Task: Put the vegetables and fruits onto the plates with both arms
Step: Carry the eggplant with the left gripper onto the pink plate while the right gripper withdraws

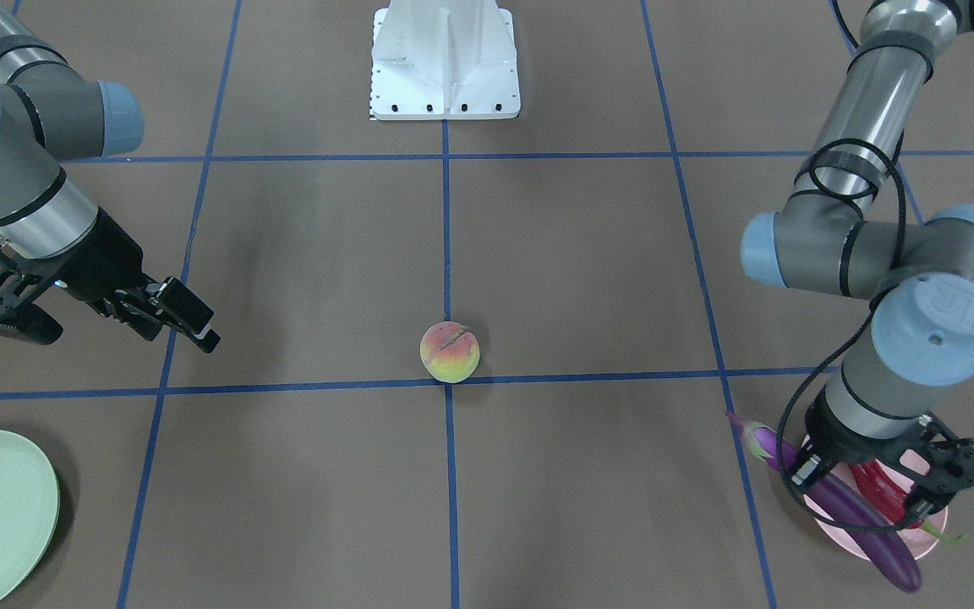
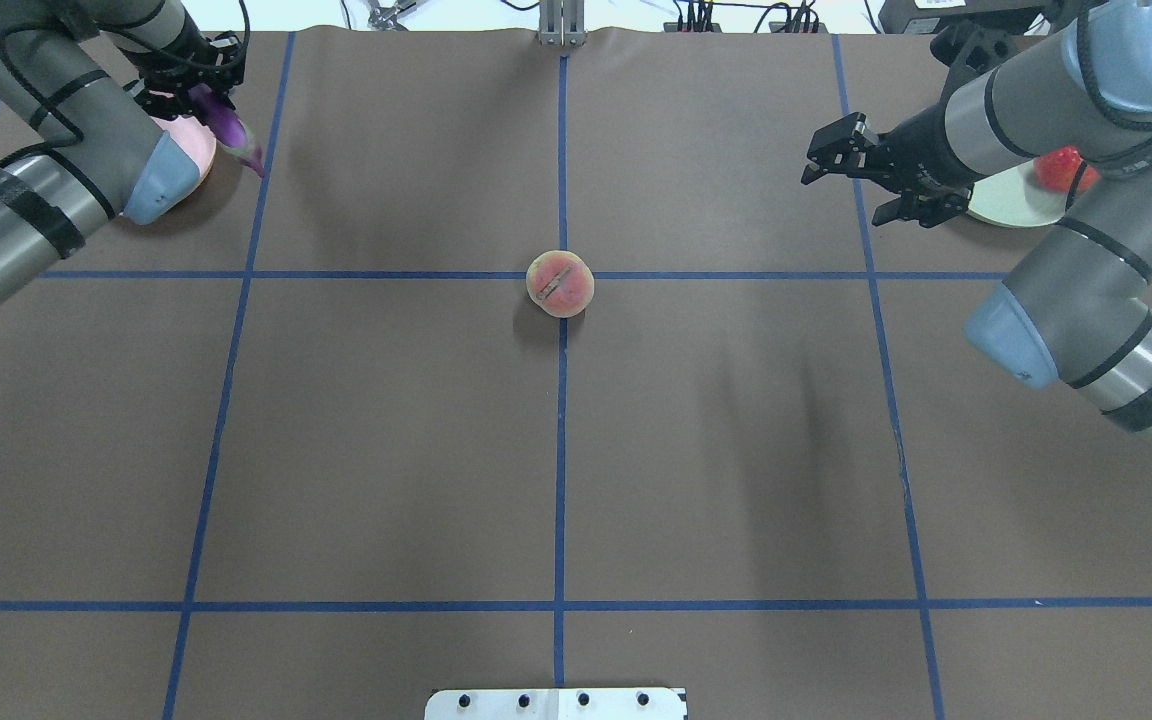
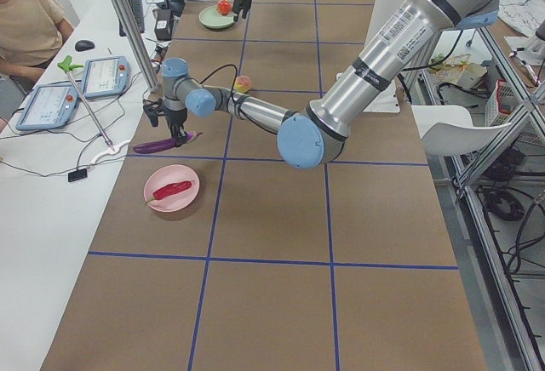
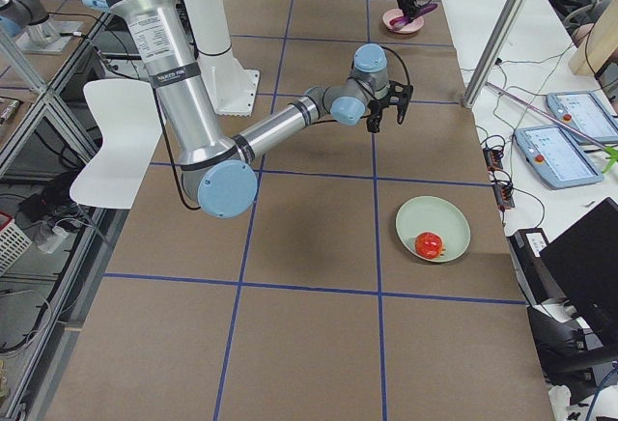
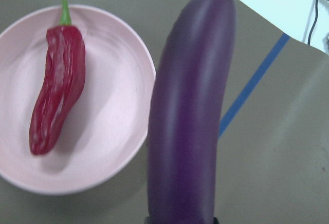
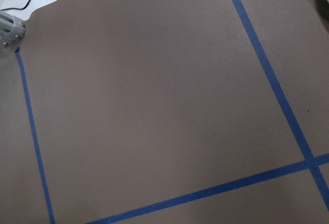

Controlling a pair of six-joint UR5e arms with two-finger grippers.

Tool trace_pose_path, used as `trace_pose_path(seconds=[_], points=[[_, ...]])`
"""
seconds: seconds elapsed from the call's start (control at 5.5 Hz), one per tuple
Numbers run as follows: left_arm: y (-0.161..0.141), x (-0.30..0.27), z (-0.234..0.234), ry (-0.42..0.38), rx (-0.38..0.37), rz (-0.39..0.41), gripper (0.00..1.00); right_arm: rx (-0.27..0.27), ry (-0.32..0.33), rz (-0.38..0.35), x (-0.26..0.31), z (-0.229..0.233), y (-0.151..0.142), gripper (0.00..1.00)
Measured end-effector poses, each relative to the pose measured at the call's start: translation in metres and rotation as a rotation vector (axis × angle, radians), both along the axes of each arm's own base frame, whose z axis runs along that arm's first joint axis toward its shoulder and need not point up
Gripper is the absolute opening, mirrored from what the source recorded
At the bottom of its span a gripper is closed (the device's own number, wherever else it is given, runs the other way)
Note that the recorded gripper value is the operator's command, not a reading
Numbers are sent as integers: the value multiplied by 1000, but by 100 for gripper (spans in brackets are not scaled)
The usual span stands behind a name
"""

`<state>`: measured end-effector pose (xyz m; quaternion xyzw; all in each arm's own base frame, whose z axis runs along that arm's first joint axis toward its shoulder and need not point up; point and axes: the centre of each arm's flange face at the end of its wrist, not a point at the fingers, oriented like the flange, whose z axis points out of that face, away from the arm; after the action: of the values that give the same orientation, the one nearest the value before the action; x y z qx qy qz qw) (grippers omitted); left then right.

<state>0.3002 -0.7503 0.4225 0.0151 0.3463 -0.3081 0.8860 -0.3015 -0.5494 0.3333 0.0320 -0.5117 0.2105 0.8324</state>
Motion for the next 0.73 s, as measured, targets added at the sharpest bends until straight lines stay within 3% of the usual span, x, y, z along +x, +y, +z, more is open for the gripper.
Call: trace_pose_path(seconds=[0.18,0.36,0.55,0.73], points=[[-14,-18,37,-37,37,49,4,-16,-2,-2,-7,2,9,100],[-22,-32,65,-63,50,75,63,-28,2,0,-20,4,17,100],[-25,-38,82,-72,54,81,100,-24,7,-6,-35,4,26,100],[-26,-40,90,-74,58,81,100,-13,4,-26,-50,-1,37,100]])
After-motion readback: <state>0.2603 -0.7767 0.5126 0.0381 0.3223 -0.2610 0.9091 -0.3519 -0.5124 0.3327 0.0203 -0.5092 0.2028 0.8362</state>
